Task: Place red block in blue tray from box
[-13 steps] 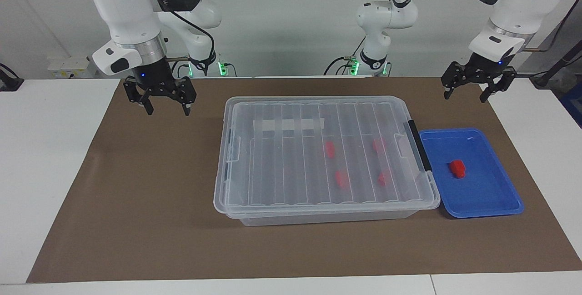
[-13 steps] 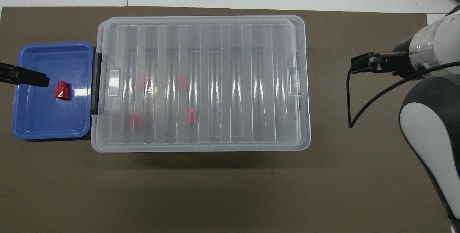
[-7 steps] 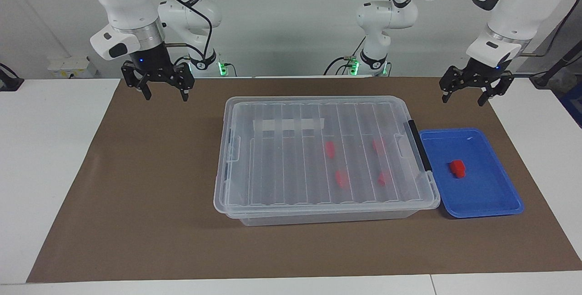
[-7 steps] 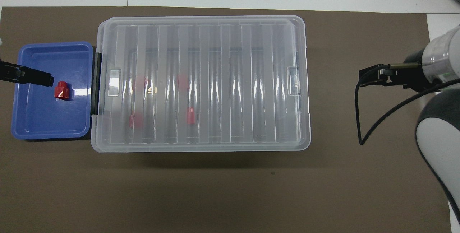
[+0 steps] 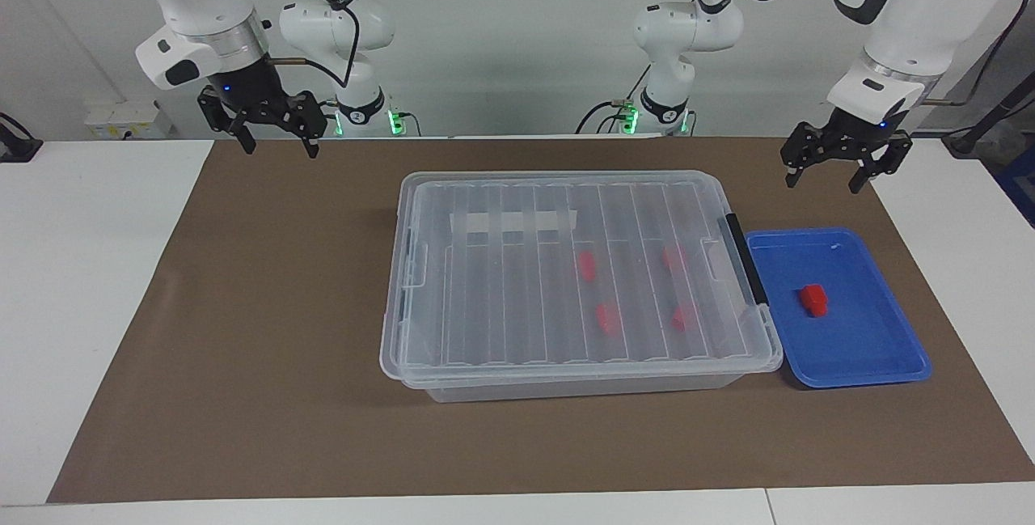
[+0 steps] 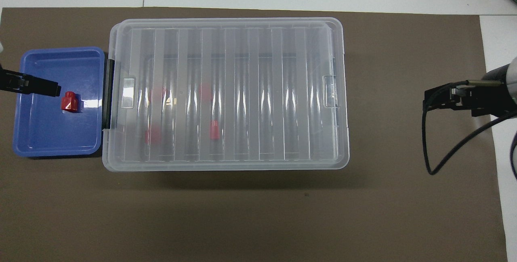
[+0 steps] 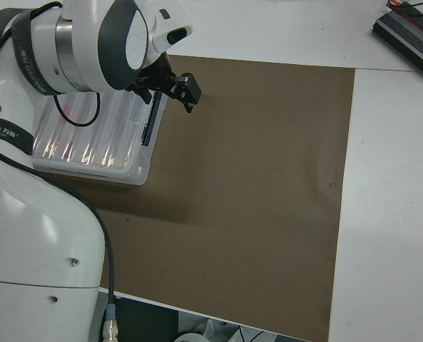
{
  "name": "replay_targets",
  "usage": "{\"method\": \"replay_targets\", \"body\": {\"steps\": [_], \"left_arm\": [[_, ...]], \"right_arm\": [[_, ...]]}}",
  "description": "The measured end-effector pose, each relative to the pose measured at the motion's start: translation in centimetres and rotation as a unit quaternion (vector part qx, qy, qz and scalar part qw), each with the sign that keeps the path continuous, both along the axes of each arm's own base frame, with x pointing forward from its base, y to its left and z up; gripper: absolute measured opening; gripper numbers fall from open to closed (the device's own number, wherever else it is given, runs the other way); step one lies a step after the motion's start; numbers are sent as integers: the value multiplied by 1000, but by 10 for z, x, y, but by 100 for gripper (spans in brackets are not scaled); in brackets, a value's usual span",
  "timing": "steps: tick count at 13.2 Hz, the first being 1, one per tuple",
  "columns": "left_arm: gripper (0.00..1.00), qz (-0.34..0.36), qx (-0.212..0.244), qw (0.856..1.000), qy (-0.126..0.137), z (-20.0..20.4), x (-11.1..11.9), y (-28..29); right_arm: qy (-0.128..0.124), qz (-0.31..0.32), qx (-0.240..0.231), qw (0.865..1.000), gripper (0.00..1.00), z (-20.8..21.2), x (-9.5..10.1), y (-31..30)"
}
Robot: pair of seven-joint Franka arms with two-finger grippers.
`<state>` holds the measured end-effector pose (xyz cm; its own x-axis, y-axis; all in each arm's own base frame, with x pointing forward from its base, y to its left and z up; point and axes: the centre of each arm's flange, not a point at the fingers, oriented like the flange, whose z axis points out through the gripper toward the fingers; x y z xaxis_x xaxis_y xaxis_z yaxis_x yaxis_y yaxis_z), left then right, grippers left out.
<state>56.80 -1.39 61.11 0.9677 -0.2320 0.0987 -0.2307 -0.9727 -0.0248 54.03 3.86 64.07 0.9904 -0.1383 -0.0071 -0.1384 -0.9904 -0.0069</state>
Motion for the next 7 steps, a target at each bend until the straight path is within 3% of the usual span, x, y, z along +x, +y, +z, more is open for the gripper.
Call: {"method": "replay_targets", "body": {"steps": [7], "left_arm": [[100, 6, 0, 1000, 0, 0, 0, 7]], "right_arm": [[12, 9, -11, 1000, 100, -6, -2, 7]]}}
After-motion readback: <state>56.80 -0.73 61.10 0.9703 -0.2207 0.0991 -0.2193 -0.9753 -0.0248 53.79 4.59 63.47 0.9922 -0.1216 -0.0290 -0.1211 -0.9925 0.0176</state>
